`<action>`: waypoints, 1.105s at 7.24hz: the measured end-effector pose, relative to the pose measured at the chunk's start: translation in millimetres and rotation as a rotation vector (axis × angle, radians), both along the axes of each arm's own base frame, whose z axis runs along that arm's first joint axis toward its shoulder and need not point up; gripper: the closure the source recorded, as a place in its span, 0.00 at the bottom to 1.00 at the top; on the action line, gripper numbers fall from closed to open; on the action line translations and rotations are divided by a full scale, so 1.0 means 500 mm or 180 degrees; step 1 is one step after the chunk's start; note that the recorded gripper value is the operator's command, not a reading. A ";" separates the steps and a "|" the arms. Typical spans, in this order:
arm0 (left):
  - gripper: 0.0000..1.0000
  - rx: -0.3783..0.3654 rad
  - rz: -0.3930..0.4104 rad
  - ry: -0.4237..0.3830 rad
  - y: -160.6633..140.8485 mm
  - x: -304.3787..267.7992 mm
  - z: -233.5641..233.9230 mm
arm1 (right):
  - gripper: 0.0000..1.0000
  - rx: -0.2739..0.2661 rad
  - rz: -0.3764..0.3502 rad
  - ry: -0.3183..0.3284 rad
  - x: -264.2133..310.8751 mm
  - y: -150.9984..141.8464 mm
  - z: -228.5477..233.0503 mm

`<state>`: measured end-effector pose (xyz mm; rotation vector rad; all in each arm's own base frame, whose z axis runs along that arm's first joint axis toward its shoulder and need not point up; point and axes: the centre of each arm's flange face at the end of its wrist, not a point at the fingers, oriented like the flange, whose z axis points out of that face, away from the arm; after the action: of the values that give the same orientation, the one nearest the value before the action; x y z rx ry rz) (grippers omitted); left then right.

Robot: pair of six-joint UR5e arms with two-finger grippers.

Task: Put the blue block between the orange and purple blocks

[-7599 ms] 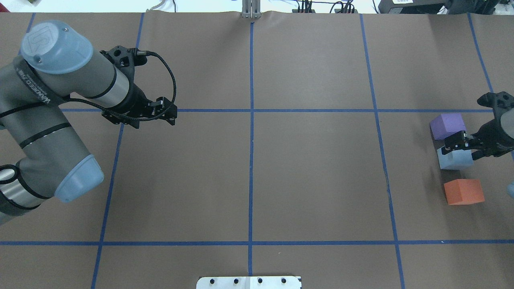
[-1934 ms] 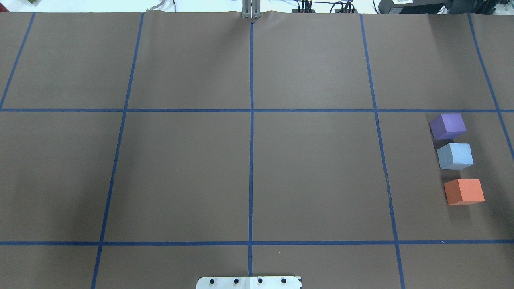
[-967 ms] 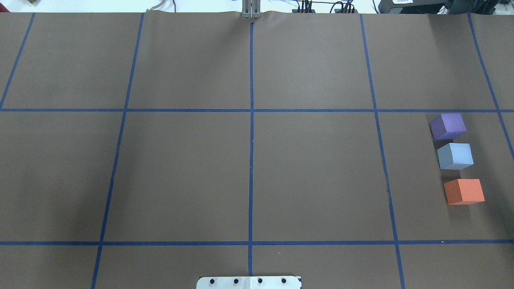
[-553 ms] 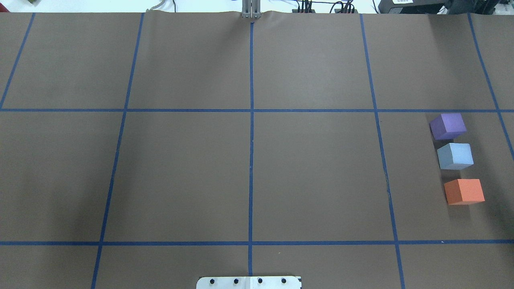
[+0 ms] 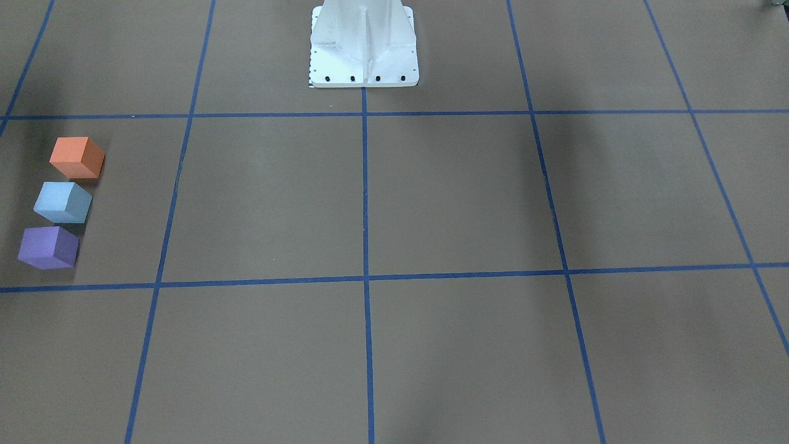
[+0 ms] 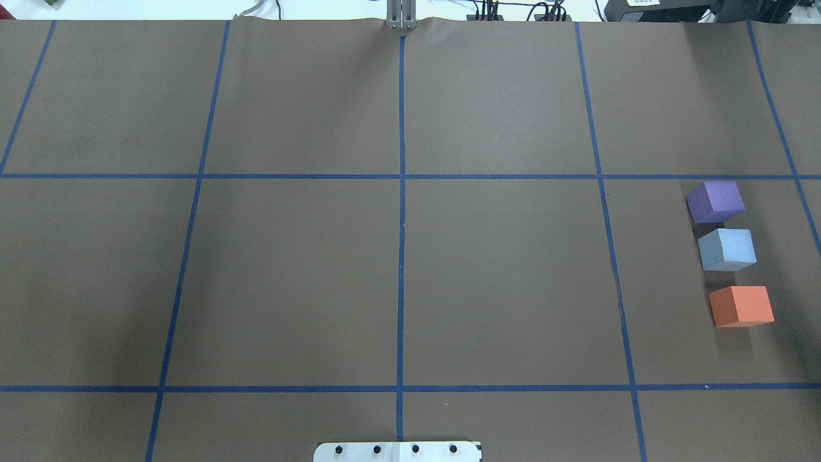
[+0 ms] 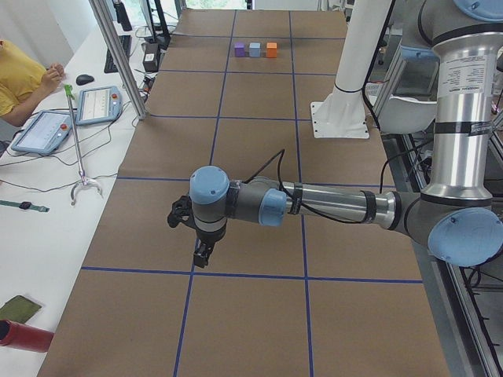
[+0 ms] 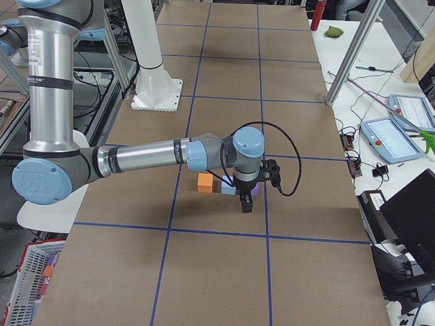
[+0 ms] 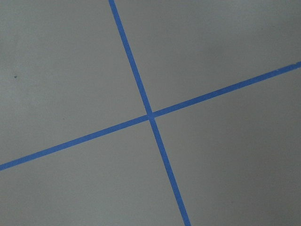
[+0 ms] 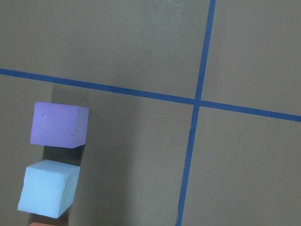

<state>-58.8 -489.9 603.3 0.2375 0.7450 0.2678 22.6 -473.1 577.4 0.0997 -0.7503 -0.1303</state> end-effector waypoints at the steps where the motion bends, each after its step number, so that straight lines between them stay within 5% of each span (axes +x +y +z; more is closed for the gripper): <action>1: 0.00 -0.0004 -0.0010 0.0001 0.000 0.000 -0.002 | 0.00 -0.0001 -0.0023 0.0004 -0.008 -0.001 0.000; 8: 0.00 -0.0162 -0.0222 0.0042 -0.001 0.000 -0.016 | 0.00 -0.0018 -0.0110 0.0014 -0.036 -0.003 0.004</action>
<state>-58.7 -490.5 595.1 0.2168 0.7541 0.1812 4.5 -474.3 579.3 0.0812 -0.7482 -0.1614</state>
